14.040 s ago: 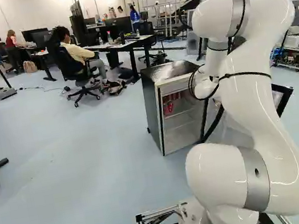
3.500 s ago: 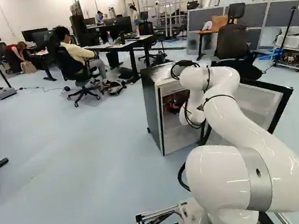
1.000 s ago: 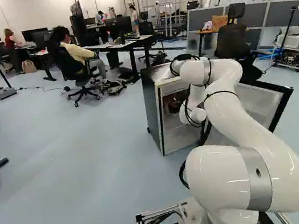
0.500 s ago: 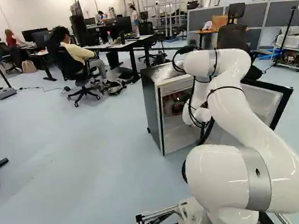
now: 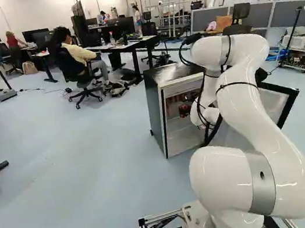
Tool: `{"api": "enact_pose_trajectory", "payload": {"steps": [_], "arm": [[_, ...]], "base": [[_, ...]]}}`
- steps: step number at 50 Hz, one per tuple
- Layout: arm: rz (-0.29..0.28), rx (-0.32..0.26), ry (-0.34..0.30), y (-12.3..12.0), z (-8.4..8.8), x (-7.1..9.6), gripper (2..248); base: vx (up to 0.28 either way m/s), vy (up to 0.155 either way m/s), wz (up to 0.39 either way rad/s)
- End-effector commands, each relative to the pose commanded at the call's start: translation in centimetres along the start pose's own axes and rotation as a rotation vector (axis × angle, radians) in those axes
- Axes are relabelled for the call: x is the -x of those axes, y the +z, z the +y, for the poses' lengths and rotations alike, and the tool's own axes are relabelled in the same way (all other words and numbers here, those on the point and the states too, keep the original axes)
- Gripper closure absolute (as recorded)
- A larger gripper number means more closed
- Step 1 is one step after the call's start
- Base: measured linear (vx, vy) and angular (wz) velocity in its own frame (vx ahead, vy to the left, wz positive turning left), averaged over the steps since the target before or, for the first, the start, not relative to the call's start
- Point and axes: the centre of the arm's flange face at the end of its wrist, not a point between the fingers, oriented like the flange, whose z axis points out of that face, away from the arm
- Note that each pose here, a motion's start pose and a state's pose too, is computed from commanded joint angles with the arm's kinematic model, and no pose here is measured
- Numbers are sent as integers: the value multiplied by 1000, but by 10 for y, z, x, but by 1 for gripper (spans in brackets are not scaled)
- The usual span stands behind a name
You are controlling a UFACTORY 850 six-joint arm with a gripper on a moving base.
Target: Grab a drink from the fridge
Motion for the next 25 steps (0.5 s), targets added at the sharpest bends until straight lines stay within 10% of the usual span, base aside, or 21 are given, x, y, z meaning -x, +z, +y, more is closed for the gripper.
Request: {"api": "enact_pose_trajectory", "payload": {"steps": [25], "arm": [[-23,36,36,-64,-2,-14,155]], "base": [[0,0,0]]}}
